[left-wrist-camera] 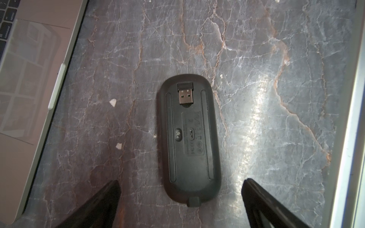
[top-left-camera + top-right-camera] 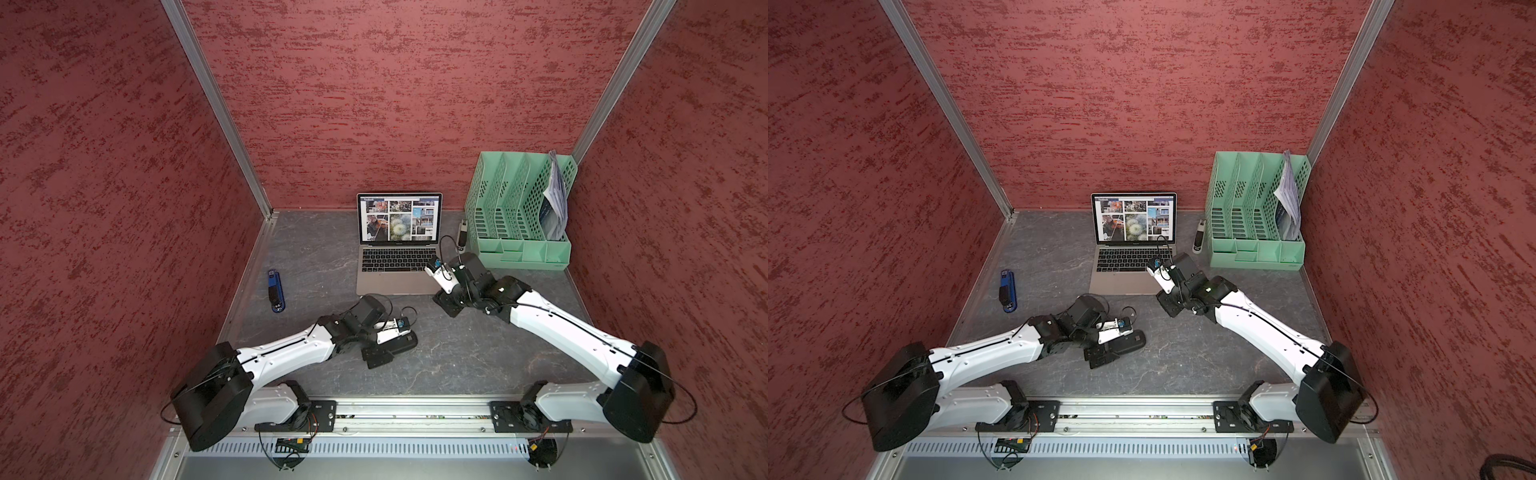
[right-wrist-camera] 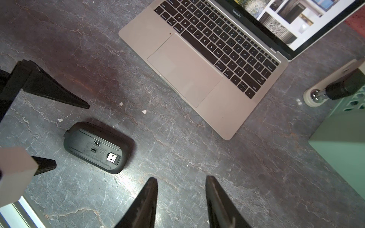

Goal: Remove the wireless mouse receiver from the laptop
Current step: Insert the USB plug into the mouse.

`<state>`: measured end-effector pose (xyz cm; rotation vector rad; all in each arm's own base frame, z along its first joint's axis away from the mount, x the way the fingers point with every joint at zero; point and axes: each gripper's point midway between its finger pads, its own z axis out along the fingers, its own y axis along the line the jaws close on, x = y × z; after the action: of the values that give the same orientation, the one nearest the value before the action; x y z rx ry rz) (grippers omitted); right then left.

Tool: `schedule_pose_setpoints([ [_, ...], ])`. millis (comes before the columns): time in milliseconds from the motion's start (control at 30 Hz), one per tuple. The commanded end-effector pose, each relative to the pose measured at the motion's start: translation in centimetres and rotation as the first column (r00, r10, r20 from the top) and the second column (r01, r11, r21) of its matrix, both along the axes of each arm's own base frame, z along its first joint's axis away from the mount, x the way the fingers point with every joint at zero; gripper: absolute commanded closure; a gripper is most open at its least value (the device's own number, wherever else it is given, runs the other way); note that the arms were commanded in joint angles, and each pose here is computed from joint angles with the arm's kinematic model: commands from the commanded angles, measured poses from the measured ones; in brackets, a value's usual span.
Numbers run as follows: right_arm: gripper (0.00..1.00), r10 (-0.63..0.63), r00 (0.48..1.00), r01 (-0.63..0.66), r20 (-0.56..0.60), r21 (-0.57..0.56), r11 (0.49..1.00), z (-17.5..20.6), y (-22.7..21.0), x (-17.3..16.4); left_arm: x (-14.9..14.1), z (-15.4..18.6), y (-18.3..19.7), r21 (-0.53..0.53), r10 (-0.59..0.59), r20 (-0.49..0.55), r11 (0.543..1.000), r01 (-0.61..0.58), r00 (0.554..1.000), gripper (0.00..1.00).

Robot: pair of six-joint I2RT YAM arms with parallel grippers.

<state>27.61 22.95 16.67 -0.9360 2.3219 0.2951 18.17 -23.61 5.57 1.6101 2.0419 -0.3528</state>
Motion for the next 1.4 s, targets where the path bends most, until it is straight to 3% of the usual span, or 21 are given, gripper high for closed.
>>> schedule_pose_setpoints([
  [0, 0.55, -0.005, 1.0, 0.005, -0.012, 0.019, 1.0, 0.3, 0.2, 0.3, -0.6, -0.5, -0.2, -0.017, -0.014, -0.028, 1.0, 0.014, 0.999, 0.0],
  [233, 0.55, -0.003, 1.0, 0.003, -0.025, 0.021, 1.0, 0.3, 0.4, 0.2, 0.7, -0.3, 0.1, -0.023, 0.045, 0.057, 0.999, -0.044, 0.997, 0.0],
  [400, 0.55, -0.002, 0.999, 0.002, -0.032, 0.018, 1.0, 0.3, 0.4, 0.2, 2.1, 8.2, -2.7, -0.214, 0.111, 0.214, 0.975, -0.064, 0.971, 0.0],
  [500, 0.55, 0.005, 0.999, -0.004, -0.036, 0.023, 1.0, 0.2, 0.6, 0.2, 2.2, 11.3, -4.3, -0.365, 0.183, 0.209, 0.926, -0.097, 0.961, 0.0],
  [667, 0.55, 0.013, 0.998, -0.012, -0.056, 0.024, 1.0, -0.5, 0.8, 0.0, 2.2, 6.7, -4.9, -0.451, 0.257, 0.197, 0.881, -0.145, 0.946, 0.0],
  [833, 0.55, 0.021, 0.997, -0.019, -0.076, 0.02, 1.0, -1.2, 0.9, -0.1, 1.2, 2.5, -3.9, -0.424, 0.245, 0.181, 0.893, -0.149, 0.953, 0.0],
  [1100, 0.55, 0.028, 0.994, -0.026, -0.106, 0.012, 1.0, -2.0, 1.4, 0.0, 1.9, 2.4, -3.0, -0.467, 0.272, 0.171, 0.869, -0.165, 0.947, 0.0],
  [1367, 0.55, 0.072, 0.991, -0.07, -0.112, 0.02, 0.997, -2.1, 1.8, -0.4, -0.2, -0.3, -3.6, -0.4, 0.143, 0.051, 0.91, -0.111, 0.988, 0.0],
])
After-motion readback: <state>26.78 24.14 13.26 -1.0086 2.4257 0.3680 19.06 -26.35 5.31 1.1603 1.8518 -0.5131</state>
